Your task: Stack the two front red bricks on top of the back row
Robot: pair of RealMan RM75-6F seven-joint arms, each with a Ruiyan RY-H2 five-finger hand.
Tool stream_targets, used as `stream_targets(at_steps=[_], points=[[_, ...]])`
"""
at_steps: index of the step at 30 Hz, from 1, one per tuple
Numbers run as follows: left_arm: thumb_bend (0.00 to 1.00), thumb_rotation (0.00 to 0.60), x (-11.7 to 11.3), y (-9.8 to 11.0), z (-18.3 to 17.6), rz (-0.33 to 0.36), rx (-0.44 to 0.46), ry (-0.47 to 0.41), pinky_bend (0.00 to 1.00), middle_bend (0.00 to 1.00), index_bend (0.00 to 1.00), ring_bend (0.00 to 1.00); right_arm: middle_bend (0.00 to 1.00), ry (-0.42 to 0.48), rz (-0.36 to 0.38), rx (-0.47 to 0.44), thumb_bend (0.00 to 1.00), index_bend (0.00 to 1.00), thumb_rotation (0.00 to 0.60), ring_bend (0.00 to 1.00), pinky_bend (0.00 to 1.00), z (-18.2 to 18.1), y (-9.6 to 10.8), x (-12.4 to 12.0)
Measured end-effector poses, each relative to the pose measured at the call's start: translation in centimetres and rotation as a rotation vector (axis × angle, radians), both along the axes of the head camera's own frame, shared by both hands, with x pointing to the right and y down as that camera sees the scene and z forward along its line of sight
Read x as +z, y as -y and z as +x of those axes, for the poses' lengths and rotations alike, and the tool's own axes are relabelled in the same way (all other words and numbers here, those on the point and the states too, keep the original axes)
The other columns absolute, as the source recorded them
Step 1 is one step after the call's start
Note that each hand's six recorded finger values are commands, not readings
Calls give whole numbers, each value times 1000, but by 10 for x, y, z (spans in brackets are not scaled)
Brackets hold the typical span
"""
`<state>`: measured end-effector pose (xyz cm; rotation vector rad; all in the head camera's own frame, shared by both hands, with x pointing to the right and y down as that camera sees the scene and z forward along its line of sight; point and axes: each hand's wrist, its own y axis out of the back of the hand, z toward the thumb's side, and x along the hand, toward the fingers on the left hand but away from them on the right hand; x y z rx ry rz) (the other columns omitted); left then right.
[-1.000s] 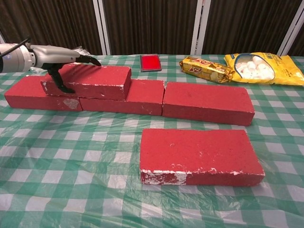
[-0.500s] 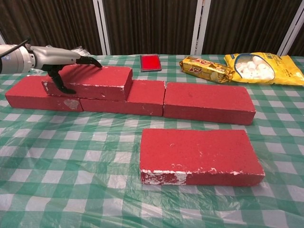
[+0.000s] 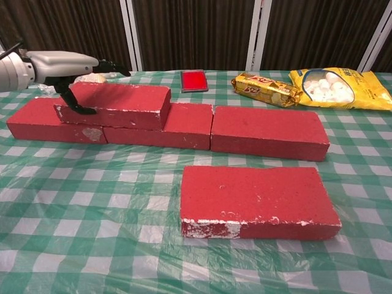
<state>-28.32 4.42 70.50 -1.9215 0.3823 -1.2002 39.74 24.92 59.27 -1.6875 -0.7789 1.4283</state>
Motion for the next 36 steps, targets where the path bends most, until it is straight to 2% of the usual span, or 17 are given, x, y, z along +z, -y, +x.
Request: stream_targets(at_steps=[3, 8, 13, 17, 20, 25, 36], points=[[318, 600, -13, -18, -10, 17, -1, -28, 20, 0, 0, 0, 0, 30, -19, -24, 67, 0, 600, 0, 0, -11, 0, 5], [318, 600, -37, -77, -52, 6, -59, -56, 20, 0, 0, 0, 0, 91, -82, -81, 67, 0, 600, 0, 0, -39, -3, 12], [316, 600, -54, -140, -109, 15, -163, -10, 18, 0, 0, 0, 0, 153, -171, -148, 67, 0, 600, 0, 0, -77, -6, 17], [317, 600, -62, -179, -139, 28, -219, 49, 18, 0, 0, 0, 0, 180, -222, -194, 67, 0, 600, 0, 0, -110, -3, 21], [317, 600, -68, -193, -149, 55, -248, 63, 18, 0, 0, 0, 0, 161, -227, -210, 67, 0, 600, 0, 0, -125, 5, 27], [318, 600, -70, -204, -160, 84, -282, 72, 18, 0, 0, 0, 0, 95, -245, -211, 67, 0, 600, 0, 0, -148, 21, 45], [317, 600, -69, -204, -165, 90, -298, 98, 18, 0, 0, 0, 0, 39, -382, -230, 67, 0, 600, 0, 0, -210, 29, 81]])
